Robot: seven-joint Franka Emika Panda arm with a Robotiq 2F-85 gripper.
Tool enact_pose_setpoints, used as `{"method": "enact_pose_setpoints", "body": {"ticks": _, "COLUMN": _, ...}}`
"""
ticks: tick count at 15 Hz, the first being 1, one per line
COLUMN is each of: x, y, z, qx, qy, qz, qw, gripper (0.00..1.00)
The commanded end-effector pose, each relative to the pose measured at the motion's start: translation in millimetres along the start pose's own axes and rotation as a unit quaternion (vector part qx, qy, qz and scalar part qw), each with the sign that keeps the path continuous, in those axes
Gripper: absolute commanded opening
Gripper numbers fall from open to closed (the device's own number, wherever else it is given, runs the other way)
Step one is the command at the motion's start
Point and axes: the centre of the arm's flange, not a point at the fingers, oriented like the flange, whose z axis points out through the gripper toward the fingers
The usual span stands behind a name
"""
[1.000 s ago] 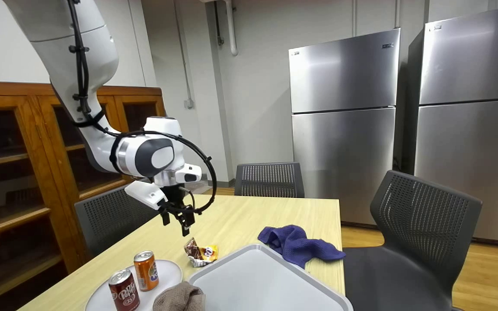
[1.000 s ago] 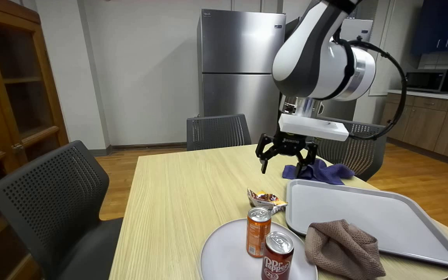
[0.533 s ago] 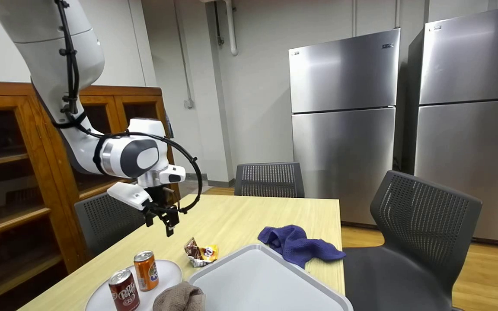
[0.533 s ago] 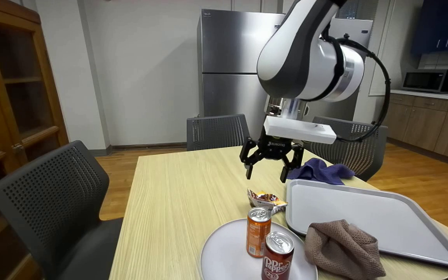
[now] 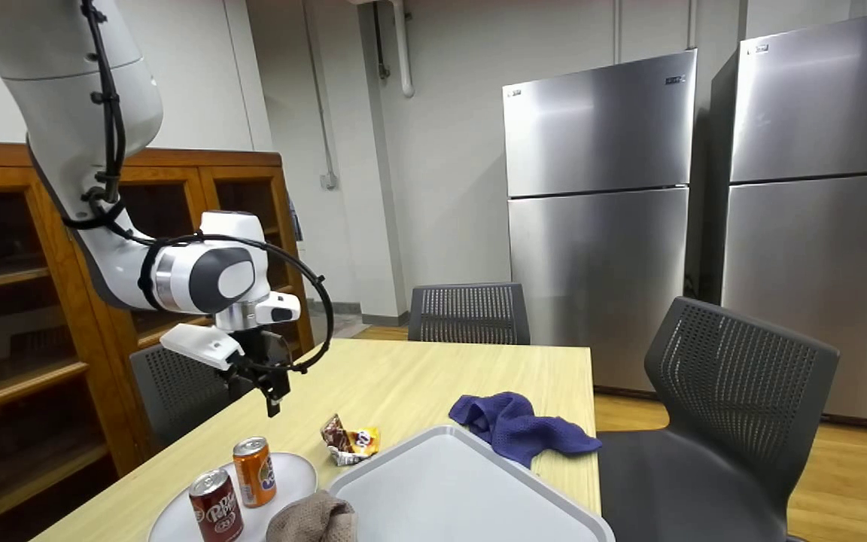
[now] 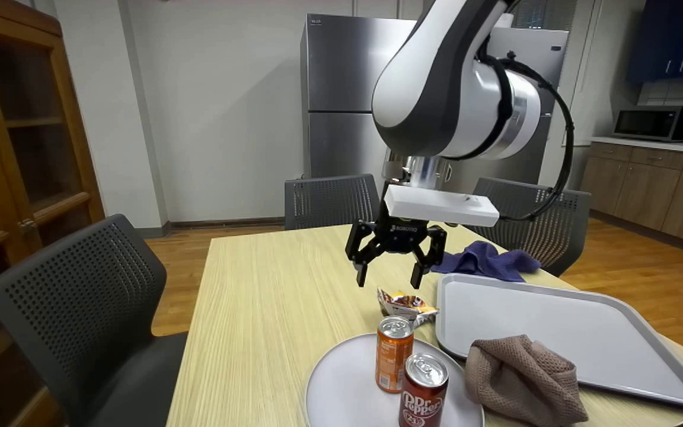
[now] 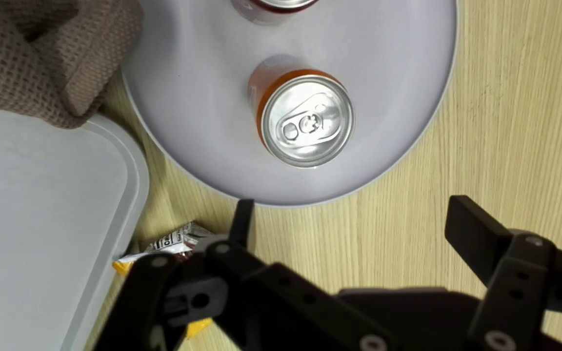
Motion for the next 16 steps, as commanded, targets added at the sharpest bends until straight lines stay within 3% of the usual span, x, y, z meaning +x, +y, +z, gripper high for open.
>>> {"method": "enact_pose_setpoints", "body": {"ticks": 1, "x": -6.8, "y": -7.1, "z": 9.7, "qx": -0.016, "qy": -0.013, "qz": -0.024, "qw": 0.9995, "gripper": 1.00}}
{"method": "enact_pose_setpoints", "body": {"ticks": 7, "x": -13.9, "y": -1.8, "z": 35.7, "qx": -0.038, "qy": -0.028, "qz": -0.075, "qw": 0.9961, "gripper": 1.00}}
{"method": "enact_pose_setpoints", "body": {"ticks": 16, "x": -21.8, "y": -0.9, "z": 52.1, "qx": -0.055, "qy": -0.035, "qz": -0.097, "qw": 0.9931, "gripper": 1.00}}
